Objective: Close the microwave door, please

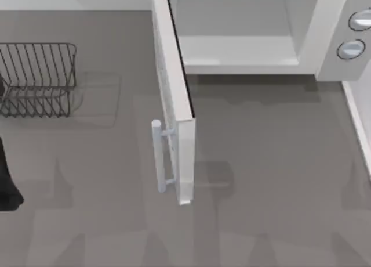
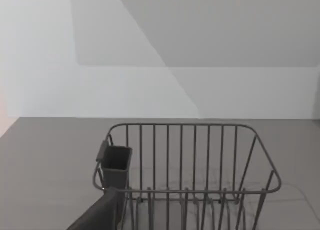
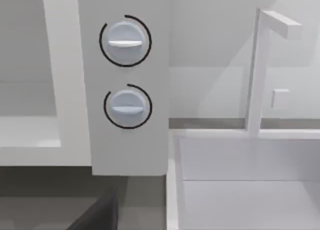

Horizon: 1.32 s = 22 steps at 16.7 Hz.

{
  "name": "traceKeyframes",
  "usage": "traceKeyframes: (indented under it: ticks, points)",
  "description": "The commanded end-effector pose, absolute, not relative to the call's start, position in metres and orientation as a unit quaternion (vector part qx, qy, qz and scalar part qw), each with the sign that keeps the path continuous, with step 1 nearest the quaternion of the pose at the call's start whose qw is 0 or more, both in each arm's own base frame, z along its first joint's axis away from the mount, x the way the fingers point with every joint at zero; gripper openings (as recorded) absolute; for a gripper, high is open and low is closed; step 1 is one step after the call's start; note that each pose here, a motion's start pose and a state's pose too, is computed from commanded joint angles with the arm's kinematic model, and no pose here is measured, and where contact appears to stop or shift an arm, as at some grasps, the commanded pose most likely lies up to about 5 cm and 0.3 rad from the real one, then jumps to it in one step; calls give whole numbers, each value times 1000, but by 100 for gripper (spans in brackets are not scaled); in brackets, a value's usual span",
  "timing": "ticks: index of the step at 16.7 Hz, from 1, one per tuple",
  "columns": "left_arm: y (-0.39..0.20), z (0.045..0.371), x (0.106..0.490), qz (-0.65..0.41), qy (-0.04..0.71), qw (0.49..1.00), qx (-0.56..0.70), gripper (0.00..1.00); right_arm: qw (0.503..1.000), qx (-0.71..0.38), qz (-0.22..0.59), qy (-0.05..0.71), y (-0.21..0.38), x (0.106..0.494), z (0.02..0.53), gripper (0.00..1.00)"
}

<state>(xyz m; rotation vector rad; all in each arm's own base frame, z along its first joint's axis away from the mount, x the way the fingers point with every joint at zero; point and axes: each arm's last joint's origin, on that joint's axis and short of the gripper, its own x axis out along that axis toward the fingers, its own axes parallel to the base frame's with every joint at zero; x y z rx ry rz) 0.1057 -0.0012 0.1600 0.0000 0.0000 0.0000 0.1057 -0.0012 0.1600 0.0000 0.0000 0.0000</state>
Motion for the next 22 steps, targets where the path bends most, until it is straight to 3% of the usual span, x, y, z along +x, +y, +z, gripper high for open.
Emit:
traceKeyframes:
  ticks: [5,12,16,22]
  points:
    - [-4,166,107,-17,26,999,11,100,1000,0,0,0,-1,106,160,100]
    - [-17,221,123,-117,178,972,95,100,1000,0,0,0,-1,106,160,100]
    - [-32,268,153,-206,273,926,161,100,1000,0,0,0,-1,106,160,100]
    - [-68,328,221,-361,375,817,248,100,1000,0,0,0,-1,106,160,100]
